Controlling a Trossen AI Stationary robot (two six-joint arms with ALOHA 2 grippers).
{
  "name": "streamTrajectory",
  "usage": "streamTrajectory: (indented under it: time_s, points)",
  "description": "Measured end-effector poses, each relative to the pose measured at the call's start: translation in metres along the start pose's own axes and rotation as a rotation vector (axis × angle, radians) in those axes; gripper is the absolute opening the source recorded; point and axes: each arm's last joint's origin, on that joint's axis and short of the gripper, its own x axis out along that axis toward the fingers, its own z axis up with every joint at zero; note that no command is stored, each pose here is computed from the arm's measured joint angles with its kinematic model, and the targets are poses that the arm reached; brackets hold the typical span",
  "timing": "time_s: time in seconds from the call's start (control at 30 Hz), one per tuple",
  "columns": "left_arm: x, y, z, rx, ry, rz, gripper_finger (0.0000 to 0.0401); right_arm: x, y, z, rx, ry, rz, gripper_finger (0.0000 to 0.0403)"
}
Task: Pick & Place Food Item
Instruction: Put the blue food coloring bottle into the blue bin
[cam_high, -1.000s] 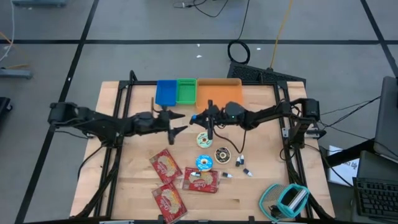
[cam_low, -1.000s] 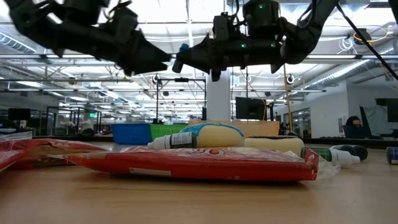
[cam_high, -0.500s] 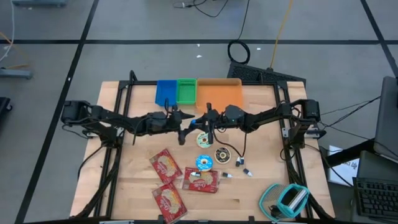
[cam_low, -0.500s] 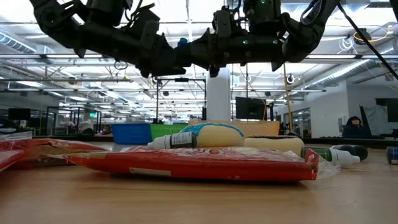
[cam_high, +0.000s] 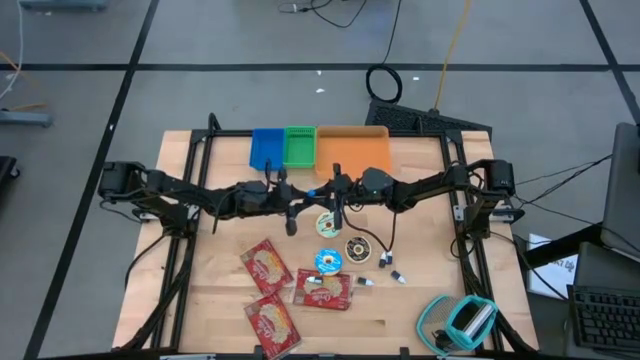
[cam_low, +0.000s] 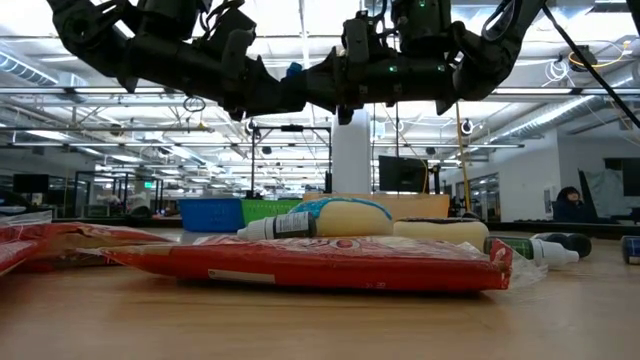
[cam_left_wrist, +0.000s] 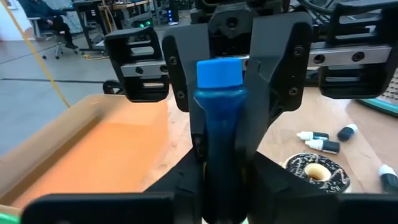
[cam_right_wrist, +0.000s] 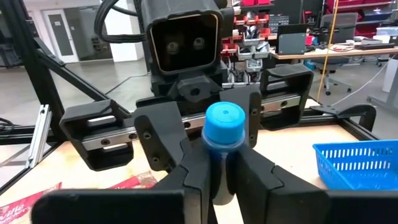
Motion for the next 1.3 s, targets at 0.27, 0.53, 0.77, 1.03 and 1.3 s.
streamTrajectory:
  time_s: [0.27,0.53,0.77,1.03,1.3]
  points:
    - [-0.003,0.003,0.005,0.001,-0.017,0.036,0.0082,0.0,0.0,0.001,0.003,-0.007,0.0,0.0078]
    - [-0.012,0.009,0.019,-0.014,-0.072,0.113,0.0074,-0.015,0.0,0.024,0.015,0.051,-0.01,0.0193]
    - [-0.012,0.024,0.014,-0.043,-0.017,0.205,0.0067,-0.033,0.002,0.047,0.008,0.116,-0.027,0.0253]
    - [-0.017,0.056,0.01,-0.084,0.054,0.327,0.0065,-0.06,0.005,0.04,0.014,0.183,-0.092,0.0258]
    - [-0.036,0.101,0.0,-0.226,0.179,0.534,0.007,-0.097,0.006,0.019,0.004,0.211,-0.258,0.0253]
